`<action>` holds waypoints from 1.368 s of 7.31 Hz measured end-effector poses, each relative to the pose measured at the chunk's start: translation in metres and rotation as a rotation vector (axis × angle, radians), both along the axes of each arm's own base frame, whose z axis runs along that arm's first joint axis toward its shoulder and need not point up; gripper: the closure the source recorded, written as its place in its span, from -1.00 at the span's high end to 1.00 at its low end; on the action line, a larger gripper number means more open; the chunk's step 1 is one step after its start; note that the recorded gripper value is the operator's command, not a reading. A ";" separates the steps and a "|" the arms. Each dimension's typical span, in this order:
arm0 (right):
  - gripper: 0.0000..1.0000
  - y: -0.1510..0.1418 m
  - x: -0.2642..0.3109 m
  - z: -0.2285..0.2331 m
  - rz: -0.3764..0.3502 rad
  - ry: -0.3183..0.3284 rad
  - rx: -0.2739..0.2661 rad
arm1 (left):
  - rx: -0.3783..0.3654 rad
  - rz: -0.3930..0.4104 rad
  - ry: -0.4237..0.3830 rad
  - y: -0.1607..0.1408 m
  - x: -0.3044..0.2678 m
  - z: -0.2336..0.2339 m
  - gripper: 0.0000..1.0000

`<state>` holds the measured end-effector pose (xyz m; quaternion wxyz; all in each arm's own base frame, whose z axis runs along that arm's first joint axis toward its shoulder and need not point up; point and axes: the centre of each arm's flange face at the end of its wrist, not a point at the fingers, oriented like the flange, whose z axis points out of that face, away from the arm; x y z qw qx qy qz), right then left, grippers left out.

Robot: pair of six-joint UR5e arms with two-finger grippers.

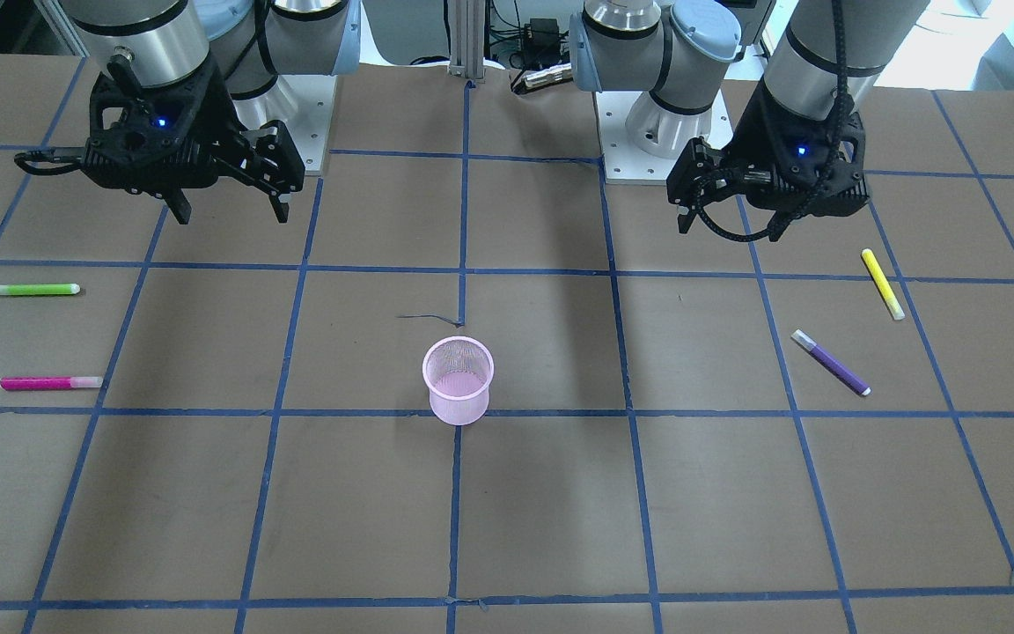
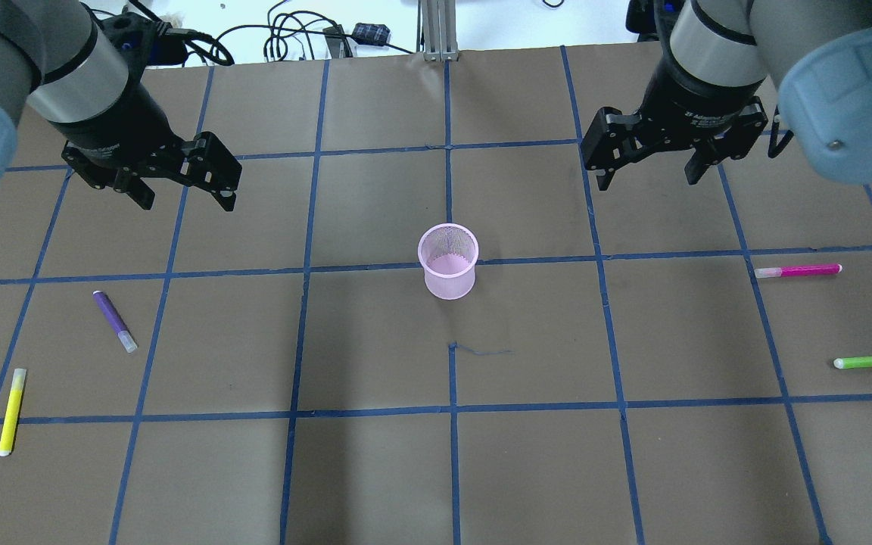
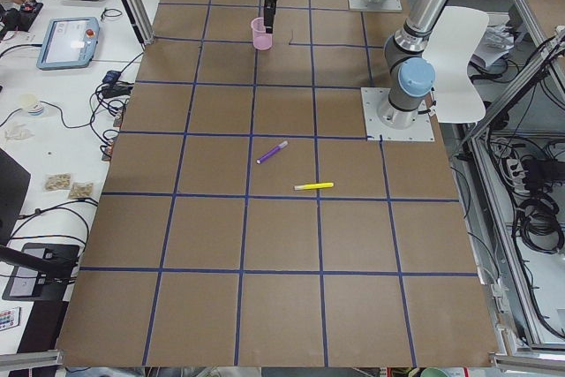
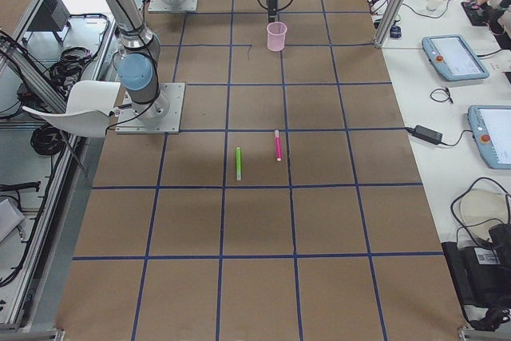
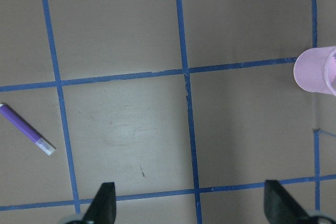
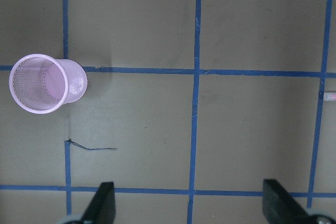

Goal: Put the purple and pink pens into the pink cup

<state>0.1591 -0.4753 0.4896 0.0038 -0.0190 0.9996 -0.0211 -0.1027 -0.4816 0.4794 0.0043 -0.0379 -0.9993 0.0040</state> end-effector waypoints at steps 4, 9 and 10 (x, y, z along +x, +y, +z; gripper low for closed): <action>1.00 -0.001 -0.001 -0.002 0.004 0.009 0.005 | 0.008 0.018 0.002 0.000 0.004 -0.001 1.00; 1.00 -0.011 -0.032 -0.017 0.093 0.101 0.049 | 0.010 0.035 0.003 -0.006 0.013 -0.006 1.00; 1.00 -0.018 -0.057 -0.021 0.168 0.103 0.065 | 0.009 0.068 0.004 -0.015 0.033 -0.011 1.00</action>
